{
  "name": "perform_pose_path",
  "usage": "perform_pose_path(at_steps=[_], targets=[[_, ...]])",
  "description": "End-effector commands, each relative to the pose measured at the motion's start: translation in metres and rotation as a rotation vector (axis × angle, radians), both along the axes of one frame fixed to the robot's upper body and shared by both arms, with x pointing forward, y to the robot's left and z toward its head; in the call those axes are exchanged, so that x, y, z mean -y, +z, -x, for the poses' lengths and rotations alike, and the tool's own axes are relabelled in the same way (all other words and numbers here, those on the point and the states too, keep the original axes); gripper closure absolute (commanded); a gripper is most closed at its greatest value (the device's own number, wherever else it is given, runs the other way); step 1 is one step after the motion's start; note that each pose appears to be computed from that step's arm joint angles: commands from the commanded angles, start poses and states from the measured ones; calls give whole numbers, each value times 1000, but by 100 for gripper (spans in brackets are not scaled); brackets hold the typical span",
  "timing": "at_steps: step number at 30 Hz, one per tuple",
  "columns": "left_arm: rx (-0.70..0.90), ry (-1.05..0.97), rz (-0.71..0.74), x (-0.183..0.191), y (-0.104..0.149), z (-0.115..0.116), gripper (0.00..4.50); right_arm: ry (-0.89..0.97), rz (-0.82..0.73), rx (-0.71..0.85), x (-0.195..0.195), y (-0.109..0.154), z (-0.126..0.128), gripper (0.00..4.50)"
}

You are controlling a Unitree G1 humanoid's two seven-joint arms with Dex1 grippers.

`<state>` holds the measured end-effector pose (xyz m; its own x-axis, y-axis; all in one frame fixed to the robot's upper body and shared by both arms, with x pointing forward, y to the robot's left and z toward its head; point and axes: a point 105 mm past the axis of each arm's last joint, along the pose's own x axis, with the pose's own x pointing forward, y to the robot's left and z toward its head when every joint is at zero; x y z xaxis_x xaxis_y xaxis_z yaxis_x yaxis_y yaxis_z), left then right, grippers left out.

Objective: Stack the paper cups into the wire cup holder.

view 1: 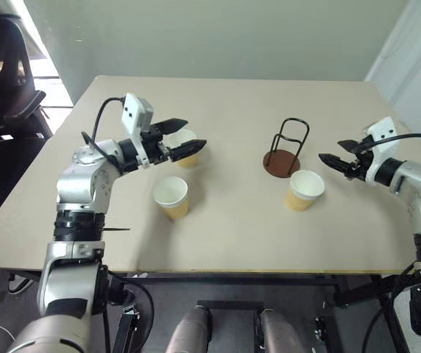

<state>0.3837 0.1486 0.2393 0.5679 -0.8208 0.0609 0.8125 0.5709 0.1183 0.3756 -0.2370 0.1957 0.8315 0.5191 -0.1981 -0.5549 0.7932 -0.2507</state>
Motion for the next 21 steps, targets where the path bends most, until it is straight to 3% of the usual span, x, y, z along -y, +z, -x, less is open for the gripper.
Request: perform_pose_path(at_steps=[1,11,21], targets=[[62,-26,0,6,17,0,2,95,20,29,-15,16,6,118],[70,-37,-9,9,17,-3,2,40,64,57,-18,21,-30,118],[80,-12,-14,3,20,-3,2,97,81,48,-32,17,-41,118]])
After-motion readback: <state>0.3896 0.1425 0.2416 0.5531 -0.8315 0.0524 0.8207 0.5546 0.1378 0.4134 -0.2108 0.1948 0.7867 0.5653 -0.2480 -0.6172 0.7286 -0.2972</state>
